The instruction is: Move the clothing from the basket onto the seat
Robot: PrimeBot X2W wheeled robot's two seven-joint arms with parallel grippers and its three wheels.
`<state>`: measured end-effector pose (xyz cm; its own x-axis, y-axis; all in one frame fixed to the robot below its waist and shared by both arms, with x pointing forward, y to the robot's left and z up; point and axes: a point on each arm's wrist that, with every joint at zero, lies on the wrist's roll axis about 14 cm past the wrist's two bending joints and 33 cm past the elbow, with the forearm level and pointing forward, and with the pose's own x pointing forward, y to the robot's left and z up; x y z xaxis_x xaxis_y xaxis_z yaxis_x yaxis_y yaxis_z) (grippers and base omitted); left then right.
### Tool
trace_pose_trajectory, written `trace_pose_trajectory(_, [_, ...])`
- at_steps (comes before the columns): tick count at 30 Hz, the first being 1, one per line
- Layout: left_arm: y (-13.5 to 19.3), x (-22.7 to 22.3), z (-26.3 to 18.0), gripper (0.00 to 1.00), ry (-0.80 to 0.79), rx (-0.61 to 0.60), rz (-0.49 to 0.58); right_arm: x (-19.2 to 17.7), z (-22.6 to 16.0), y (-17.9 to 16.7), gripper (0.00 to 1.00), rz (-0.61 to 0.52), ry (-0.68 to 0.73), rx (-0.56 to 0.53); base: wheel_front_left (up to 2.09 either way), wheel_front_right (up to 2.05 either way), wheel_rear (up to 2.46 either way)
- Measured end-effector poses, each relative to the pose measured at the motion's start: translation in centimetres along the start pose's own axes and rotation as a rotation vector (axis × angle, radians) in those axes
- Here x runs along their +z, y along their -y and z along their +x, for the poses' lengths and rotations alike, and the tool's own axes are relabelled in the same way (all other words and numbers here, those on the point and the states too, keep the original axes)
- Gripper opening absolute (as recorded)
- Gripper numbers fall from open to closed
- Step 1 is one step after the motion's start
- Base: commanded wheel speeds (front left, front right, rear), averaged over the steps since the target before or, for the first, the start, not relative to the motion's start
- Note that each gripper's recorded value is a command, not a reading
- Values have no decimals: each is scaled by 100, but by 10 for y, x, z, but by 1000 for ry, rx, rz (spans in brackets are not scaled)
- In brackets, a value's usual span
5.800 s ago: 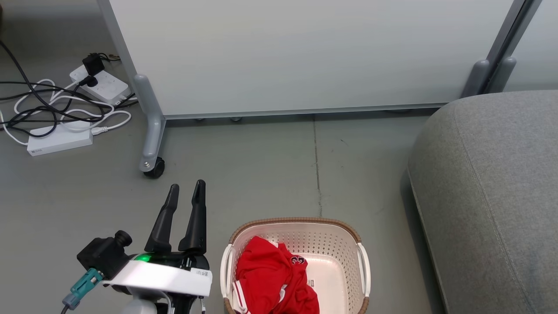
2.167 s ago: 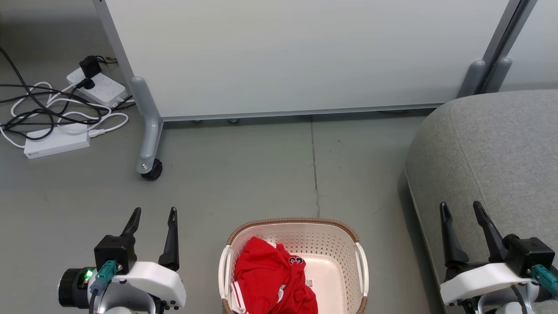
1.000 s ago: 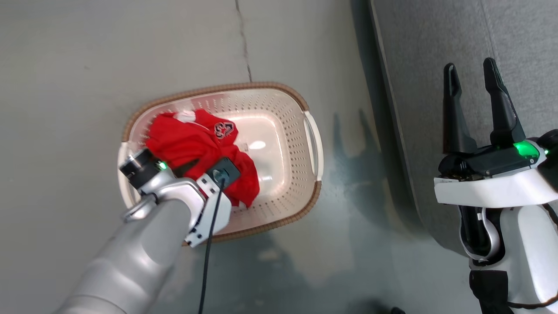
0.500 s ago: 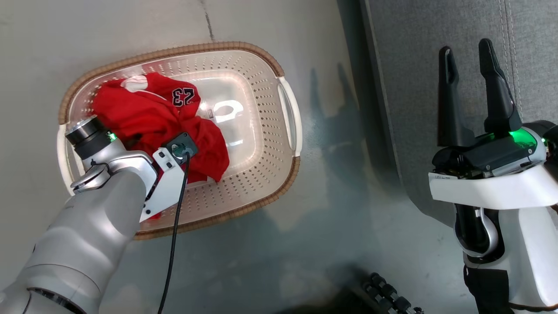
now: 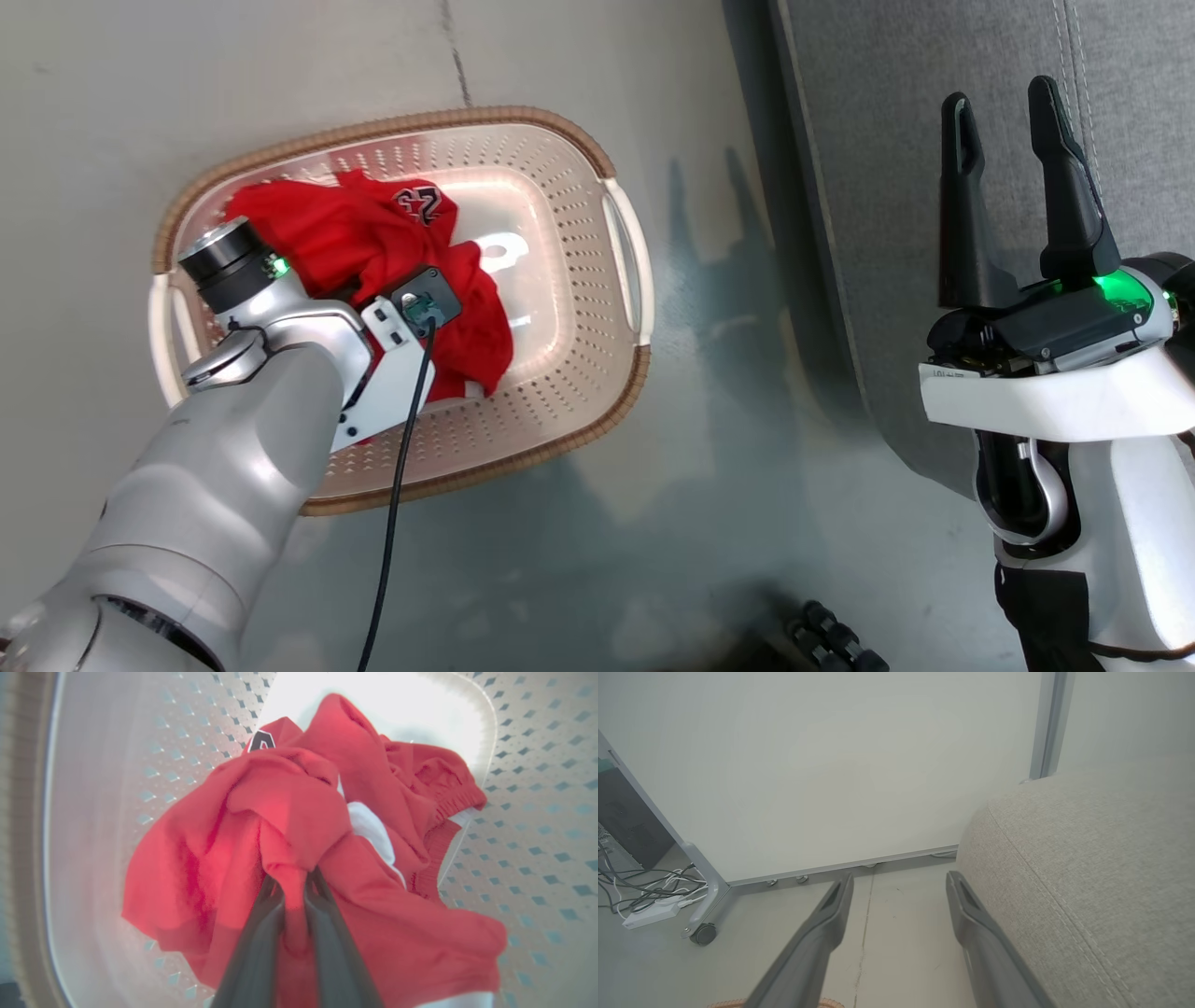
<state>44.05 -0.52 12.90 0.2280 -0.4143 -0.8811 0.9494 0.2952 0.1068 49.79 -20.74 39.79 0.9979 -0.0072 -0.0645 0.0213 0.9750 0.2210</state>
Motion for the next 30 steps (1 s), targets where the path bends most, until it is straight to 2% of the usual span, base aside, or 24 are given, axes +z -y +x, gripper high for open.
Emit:
trace_pose_trajectory(4, [-10, 15, -12, 0, 67, 38, -44, 7, 1, -7, 100, 4, 19, 17, 0, 0, 0])
trace_pose_trajectory(5, [-24, 28, -27, 0, 144, 85, -128, 16, 0, -13, 100, 8, 38, 30, 0, 0, 0])
trace_pose_trajectory(6, [-24, 28, -27, 0, 144, 85, -128, 16, 0, -13, 100, 8, 38, 30, 0, 0, 0])
trace_pose_trajectory(13, [-48, 60, -71, 0, 333, 190, -338, 33, -7, -29, 100, 8, 70, 61, 0, 0, 0])
trace_pose_trajectory(18, [-62, 80, -107, 0, 454, 275, -442, 47, -14, -39, 100, 5, 97, 82, 0, 0, 0])
trace_pose_trajectory(21, [-70, 102, -140, 0, 583, 332, -528, 56, -18, -48, 100, 7, 114, 102, 0, 0, 0])
trace_pose_trajectory(24, [-75, 118, -166, 0, 676, 379, -567, 62, -22, -54, 100, 6, 126, 114, 0, 0, 0])
trace_pose_trajectory(26, [-79, 137, -207, 0, 805, 443, -598, 72, -27, -64, 100, 10, 146, 137, 0, 0, 0])
trace_pose_trajectory(30, [-84, 146, -240, 0, 904, 494, -625, 79, -34, -68, 100, 10, 157, 145, 0, 0, 0])
